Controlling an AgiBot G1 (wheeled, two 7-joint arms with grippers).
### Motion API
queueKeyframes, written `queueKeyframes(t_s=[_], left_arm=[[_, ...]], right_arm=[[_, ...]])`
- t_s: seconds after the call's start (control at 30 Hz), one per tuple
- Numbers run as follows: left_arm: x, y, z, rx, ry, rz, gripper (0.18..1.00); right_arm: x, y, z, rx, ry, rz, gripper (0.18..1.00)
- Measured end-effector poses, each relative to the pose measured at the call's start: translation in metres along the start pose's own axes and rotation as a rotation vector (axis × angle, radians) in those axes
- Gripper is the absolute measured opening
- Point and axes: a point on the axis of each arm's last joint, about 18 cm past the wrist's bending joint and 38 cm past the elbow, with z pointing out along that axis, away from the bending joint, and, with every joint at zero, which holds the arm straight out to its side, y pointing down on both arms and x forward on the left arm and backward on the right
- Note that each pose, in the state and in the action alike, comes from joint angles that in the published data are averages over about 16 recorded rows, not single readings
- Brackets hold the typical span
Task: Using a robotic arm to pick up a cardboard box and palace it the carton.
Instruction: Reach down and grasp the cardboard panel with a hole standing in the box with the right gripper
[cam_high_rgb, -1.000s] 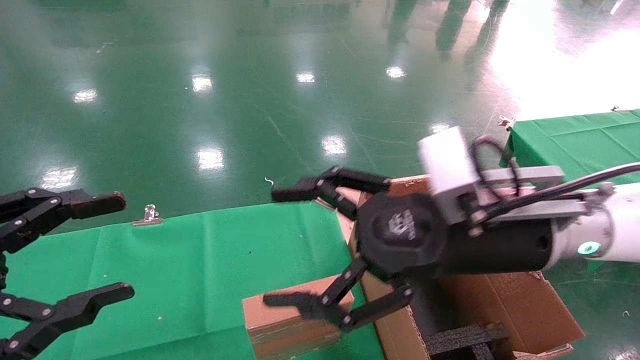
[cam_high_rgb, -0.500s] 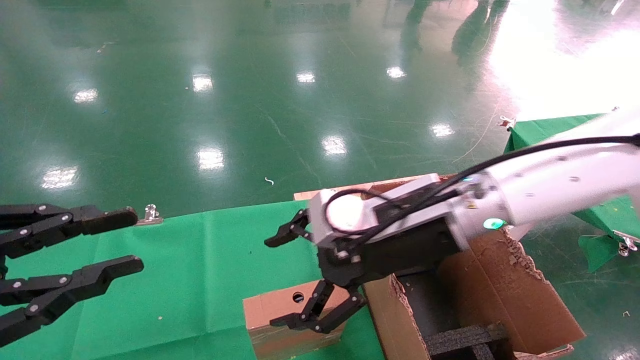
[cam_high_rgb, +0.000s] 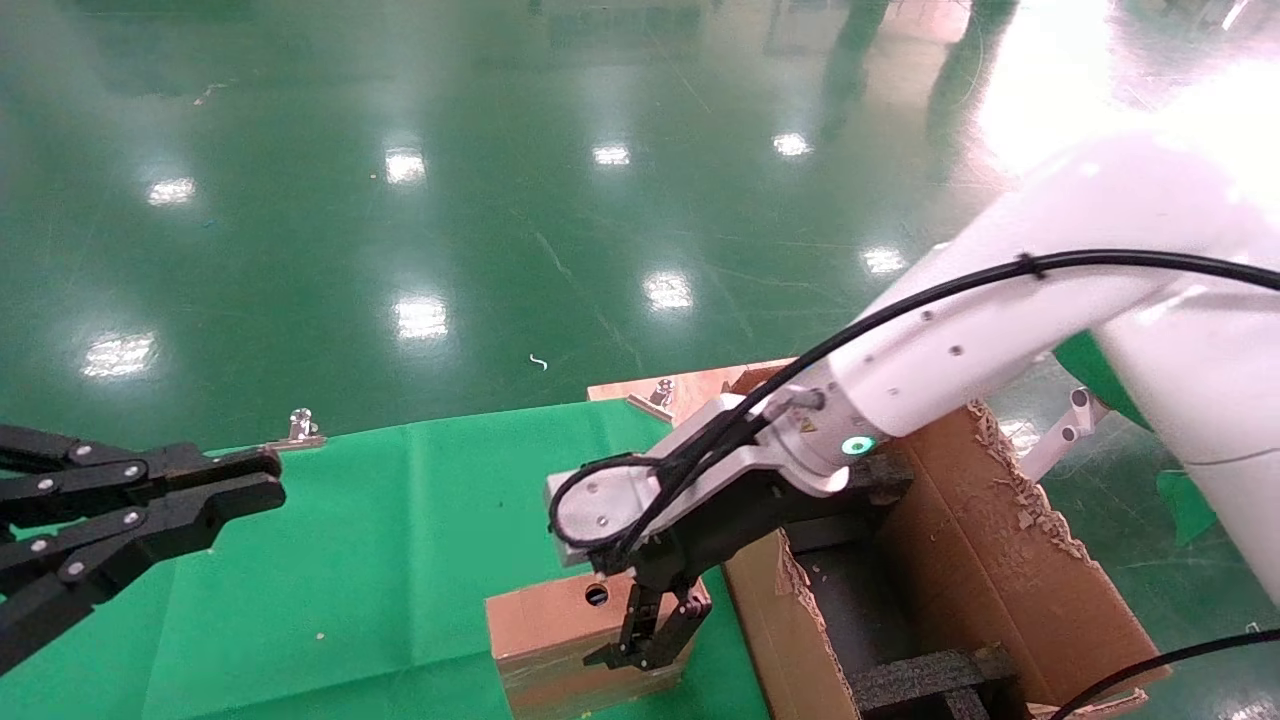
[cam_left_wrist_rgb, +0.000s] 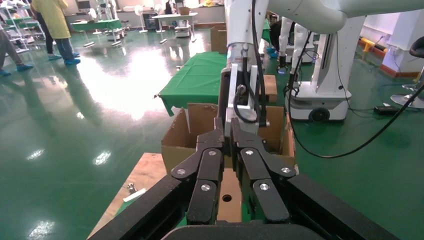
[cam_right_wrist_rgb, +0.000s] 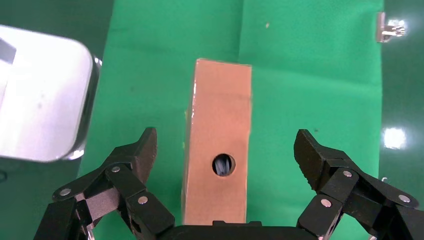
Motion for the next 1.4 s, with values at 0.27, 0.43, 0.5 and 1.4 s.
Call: queueKeyframes(t_s=[0.27, 0.43, 0.5, 1.4], left_arm=[[0.000, 0.000, 0.000, 0.000, 0.000, 0.000, 0.209], [0.000, 0.000, 0.000, 0.000, 0.000, 0.000, 0.196], [0.000, 0.000, 0.000, 0.000, 0.000, 0.000, 0.193], [0.000, 0.000, 0.000, 0.001, 0.000, 0.000, 0.431]], right_arm=[[0.004, -0.002, 0.018, -0.104, -0.032, -0.060, 1.001], [0.004, -0.003, 0.027, -0.154, -0.050, -0.092, 1.001], [0.004, -0.003, 0.030, -0.170, -0.057, -0.102, 1.001], [0.003, -0.004, 0.035, -0.199, -0.074, -0.122, 0.940]])
